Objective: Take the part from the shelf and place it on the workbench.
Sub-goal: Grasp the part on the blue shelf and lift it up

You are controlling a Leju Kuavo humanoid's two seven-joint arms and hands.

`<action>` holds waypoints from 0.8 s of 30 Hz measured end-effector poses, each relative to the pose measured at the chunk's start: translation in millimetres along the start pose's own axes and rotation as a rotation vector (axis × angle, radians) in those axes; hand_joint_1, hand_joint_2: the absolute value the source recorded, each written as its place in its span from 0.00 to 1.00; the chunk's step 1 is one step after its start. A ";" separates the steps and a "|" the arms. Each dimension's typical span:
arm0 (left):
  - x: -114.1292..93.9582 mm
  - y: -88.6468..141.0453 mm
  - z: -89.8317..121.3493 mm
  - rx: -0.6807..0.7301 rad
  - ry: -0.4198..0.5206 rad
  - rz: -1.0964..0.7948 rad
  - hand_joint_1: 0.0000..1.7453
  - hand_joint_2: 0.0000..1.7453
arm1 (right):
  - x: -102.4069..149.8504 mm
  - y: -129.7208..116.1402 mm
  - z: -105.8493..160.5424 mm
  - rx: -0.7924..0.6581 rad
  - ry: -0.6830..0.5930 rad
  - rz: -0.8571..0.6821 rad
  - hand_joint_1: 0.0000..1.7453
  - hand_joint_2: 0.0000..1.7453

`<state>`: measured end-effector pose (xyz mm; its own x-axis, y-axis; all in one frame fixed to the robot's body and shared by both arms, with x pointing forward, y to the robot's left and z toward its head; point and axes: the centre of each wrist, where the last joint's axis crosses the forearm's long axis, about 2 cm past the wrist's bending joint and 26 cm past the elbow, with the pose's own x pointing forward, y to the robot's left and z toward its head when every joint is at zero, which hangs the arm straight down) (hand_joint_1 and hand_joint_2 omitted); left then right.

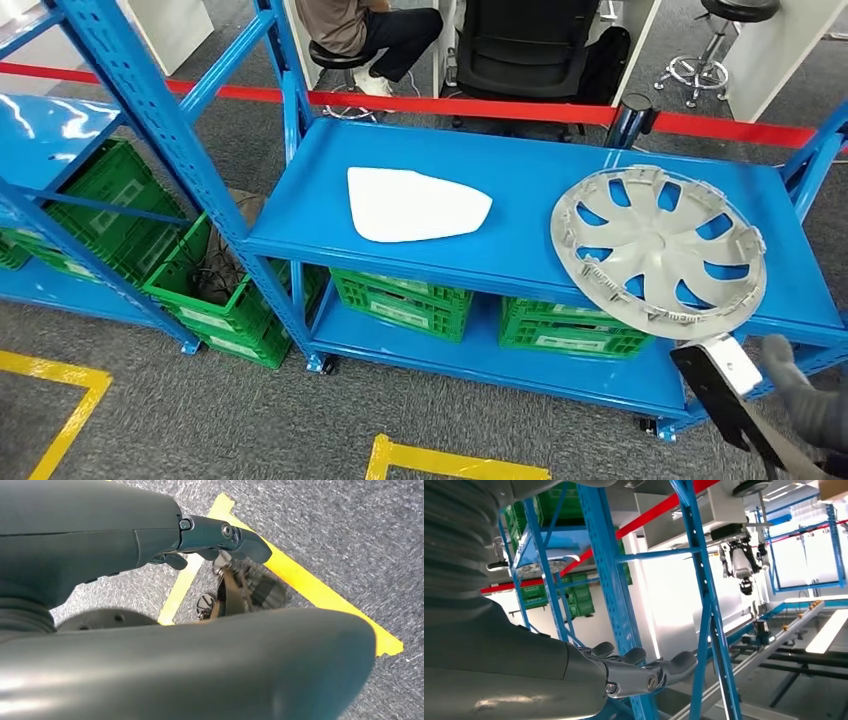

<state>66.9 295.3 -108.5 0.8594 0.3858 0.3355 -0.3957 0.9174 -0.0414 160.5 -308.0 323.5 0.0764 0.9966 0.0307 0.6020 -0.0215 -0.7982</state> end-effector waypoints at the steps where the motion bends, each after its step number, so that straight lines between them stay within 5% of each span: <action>1: -0.5 0.3 0.1 0.001 0.002 0.000 0.00 0.00 | 0.0 0.7 0.2 0.004 0.002 -0.001 0.00 1.00; 24: 0.8 2.0 -0.2 0.003 0.004 -0.010 0.00 0.00 | -3.6 14.7 1.0 0.060 0.041 -0.022 0.00 1.00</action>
<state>66.9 297.4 -108.5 0.8643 0.3773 0.3325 -0.3883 0.9208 -0.0355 168.4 -311.8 311.0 0.0970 0.9927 0.0719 0.5552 0.0060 -0.8317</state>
